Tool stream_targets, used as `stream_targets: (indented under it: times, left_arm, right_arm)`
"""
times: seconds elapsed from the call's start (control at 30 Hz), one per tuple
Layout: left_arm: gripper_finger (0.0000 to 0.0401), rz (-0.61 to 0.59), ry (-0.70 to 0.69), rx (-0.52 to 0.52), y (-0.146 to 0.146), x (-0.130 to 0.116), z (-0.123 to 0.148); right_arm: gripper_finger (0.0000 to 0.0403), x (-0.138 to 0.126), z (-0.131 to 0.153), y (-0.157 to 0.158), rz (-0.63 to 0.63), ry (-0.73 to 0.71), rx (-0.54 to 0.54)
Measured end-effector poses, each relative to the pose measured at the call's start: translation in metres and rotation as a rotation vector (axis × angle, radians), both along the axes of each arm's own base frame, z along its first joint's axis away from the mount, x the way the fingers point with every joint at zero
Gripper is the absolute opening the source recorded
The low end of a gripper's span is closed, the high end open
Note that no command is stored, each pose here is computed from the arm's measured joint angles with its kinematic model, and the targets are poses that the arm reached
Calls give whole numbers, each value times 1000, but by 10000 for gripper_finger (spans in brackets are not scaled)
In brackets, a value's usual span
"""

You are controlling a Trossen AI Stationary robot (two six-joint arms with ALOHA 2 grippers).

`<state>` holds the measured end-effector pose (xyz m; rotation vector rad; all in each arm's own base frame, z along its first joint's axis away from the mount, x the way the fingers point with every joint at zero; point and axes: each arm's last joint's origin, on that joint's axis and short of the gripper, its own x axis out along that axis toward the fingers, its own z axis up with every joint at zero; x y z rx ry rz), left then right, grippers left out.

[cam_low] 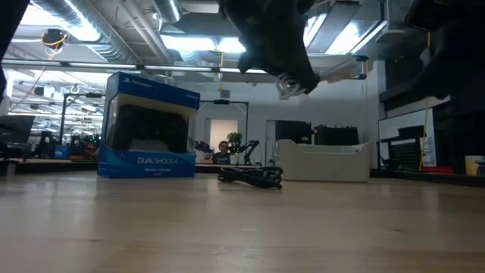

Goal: Pick and place USB-C Cables
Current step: Put the white charger cable into the gray bin

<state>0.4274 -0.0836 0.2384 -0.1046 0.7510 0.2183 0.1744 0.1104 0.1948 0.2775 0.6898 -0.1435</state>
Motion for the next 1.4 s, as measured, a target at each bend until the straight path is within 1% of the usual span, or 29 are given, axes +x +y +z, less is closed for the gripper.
stream_targets:
  times: [0.07, 0.13, 0.27, 0.33, 0.47, 0.67, 0.83, 0.87, 1.0, 1.07, 1.13, 1.2, 1.4]
  left_arm:
    - [18, -8, 3, 5, -5, -1, 0]
    - [18, -12, 2, 14, -9, -2, 0]
    - [18, -11, 1, 17, -9, -2, 0]
    - [18, -10, 1, 17, -9, -2, 0]
    - [18, -10, 4, 18, -9, -2, 0]
    - [18, -17, 4, 18, -12, -3, 0]
    - [18, -23, 3, 17, -15, -4, 0]
    - [18, -23, 3, 17, -15, -4, 0]
    - [18, -25, 6, 17, -15, -4, 0]
    - [18, -26, 3, 17, -15, -4, 0]
    - [18, -25, -4, 16, -15, -3, 0]
    - [17, -25, -7, 15, -15, -3, 1]
    - [17, -24, -30, 11, -16, -1, 2]
  right_arm:
    - [14, 2, 1, -3, -13, -16, -47]
    - [14, 4, 2, -4, 13, -29, -91]
    - [27, 10, 5, -7, 70, -48, -102]
    - [44, 13, 6, -10, 99, -52, -98]
    - [88, 18, 5, -17, 114, -34, -88]
    - [154, 22, 5, -27, 109, -28, -136]
    - [190, 26, 7, -32, 119, -45, -175]
    - [193, 28, 9, -31, 139, -68, -184]
    - [194, 35, 21, -25, 287, -210, -210]
    - [191, 38, 27, -24, 325, -280, -235]
    - [189, 39, 30, -23, 337, -313, -260]
    - [188, 40, 31, -25, 323, -321, -270]
    - [187, 42, 30, -27, 308, -317, -229]
